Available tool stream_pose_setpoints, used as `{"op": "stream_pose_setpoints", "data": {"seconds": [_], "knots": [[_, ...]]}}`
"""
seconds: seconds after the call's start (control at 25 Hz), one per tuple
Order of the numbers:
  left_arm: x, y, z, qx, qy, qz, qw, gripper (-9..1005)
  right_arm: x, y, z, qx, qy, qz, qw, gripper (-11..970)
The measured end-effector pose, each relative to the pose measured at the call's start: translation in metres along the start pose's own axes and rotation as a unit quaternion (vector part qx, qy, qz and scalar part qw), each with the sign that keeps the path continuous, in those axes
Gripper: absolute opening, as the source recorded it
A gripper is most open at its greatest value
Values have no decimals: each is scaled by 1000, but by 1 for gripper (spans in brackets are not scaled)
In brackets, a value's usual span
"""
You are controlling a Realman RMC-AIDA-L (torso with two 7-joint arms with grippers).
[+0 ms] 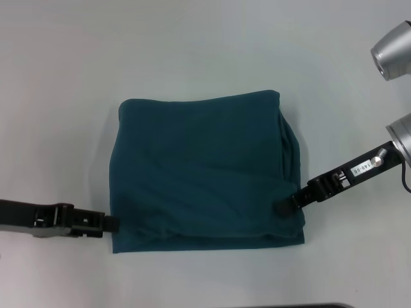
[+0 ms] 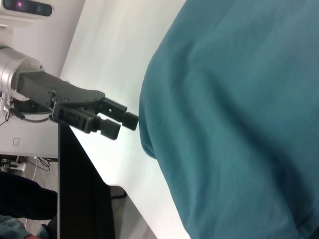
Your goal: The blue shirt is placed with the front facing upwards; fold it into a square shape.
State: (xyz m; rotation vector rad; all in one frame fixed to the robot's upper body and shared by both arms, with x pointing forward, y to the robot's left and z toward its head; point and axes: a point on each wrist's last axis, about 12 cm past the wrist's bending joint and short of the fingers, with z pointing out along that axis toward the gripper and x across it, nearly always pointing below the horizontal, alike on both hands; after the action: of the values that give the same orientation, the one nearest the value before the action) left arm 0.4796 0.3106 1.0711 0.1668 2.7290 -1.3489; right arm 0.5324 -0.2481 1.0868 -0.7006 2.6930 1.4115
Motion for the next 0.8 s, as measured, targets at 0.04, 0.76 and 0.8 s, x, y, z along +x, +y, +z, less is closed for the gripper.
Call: {"op": "stream_pose_setpoints", "data": {"seconds": [0.04, 0.76, 0.8], "knots": [[1, 0, 1, 1, 3, 2, 1000, 567, 0, 0, 0, 0, -1, 0, 1000, 36], [41, -2, -6, 73, -194, 368, 906, 567, -5, -3, -13, -2, -43, 11, 999, 35], [45, 0, -7, 76, -216, 384, 894, 567, -5, -3, -14, -1, -45, 12, 999, 35]]}}
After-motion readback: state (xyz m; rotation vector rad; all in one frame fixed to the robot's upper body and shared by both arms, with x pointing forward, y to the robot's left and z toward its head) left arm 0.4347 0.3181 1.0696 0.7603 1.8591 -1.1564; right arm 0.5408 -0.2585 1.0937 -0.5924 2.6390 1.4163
